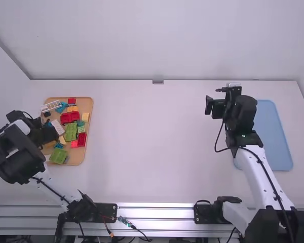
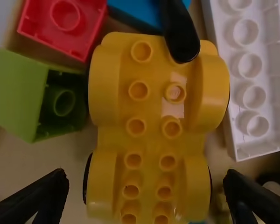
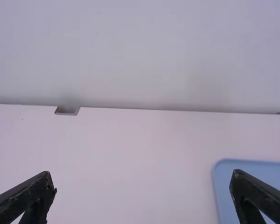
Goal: Assemble lego blocks to make yellow taxi
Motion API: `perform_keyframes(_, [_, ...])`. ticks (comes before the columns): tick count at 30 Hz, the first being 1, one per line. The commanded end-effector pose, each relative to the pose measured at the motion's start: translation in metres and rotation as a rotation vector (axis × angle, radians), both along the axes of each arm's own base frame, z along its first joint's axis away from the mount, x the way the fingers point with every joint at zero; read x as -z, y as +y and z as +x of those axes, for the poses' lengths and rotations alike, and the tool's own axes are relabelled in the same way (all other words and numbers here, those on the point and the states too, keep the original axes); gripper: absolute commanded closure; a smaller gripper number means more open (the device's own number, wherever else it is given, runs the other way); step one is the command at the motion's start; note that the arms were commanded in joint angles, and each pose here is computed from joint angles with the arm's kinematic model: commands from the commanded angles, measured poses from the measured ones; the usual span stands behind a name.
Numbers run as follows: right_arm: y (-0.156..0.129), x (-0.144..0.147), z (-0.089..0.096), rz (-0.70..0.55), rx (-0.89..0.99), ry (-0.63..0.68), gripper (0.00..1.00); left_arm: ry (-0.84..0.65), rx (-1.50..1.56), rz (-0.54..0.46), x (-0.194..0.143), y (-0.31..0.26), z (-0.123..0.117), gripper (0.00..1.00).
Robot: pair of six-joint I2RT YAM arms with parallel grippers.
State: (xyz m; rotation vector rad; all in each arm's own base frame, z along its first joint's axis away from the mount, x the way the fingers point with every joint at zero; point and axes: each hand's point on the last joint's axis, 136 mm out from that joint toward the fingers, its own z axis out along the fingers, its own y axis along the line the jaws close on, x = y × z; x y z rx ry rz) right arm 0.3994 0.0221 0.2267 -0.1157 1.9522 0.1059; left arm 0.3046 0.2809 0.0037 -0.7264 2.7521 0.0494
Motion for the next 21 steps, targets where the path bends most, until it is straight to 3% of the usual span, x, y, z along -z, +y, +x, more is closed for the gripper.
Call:
perform_keyframes(1, [-0.0009,-0.0068,0.0022,0.004,0.005,-0.013,0.01,0.007,0.005,-0.012,0.006,-0.0055,-0.0024,0.11])
perform_keyframes(17, [-0.0029,-0.0063,0.0021,0.003,0.01,-0.011,0.01,-0.026,0.006,0.021,0.0142,-0.0025,0.0007,0.21])
perform_keyframes(21, [-0.0029,-0.0062,0.0021,0.003,0.01,-0.01,0.01,-0.027,0.016,0.026,0.0139,-0.0022,0.0014,0.29])
